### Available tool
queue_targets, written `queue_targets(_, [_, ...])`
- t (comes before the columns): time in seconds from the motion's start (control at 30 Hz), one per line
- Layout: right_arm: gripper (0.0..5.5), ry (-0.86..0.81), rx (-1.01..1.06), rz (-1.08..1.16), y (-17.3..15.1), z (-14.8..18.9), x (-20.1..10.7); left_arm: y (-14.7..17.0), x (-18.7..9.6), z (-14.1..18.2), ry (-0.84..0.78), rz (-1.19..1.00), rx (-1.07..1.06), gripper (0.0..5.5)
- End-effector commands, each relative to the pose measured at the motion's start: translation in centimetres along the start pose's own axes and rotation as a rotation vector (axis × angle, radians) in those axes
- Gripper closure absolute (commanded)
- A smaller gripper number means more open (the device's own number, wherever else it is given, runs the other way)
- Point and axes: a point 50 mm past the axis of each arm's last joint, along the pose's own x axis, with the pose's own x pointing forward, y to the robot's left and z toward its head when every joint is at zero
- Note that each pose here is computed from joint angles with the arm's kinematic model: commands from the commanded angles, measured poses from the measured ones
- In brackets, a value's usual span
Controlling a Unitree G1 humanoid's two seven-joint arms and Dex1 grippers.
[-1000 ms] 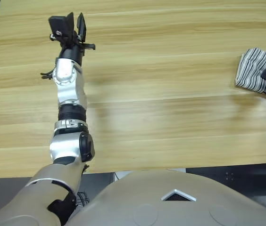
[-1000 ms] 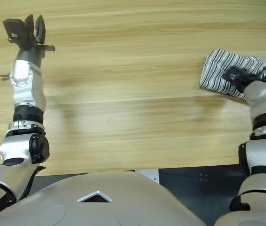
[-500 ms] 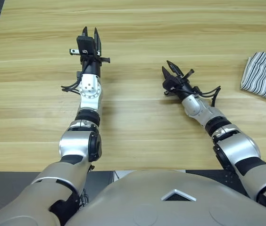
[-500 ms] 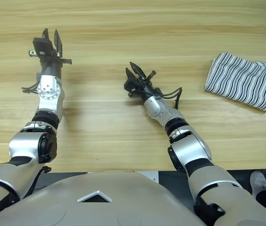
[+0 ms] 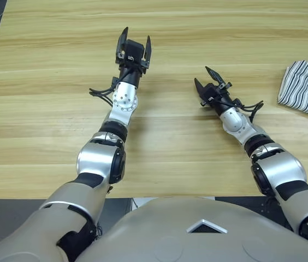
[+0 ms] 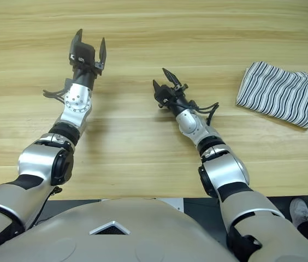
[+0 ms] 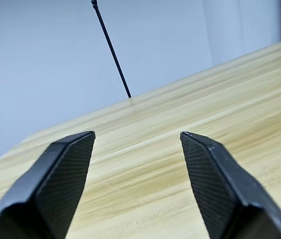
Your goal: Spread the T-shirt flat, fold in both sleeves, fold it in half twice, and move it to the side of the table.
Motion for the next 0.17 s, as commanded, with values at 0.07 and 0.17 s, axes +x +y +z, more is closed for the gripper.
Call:
queue_targets(0.07, [2.77, 0.042, -0.073, 0.026, 0.17, -0.47, 0.1, 0.57, 0.69, 0.04, 0.041, 0.044, 0.04, 2.08])
queue_targets(0.17, [2.77, 0.055, -0.095, 0.036, 0.47, -0.47, 0.27, 0.84, 0.74, -0.51, 0.107, 0.074, -0.062, 2.08])
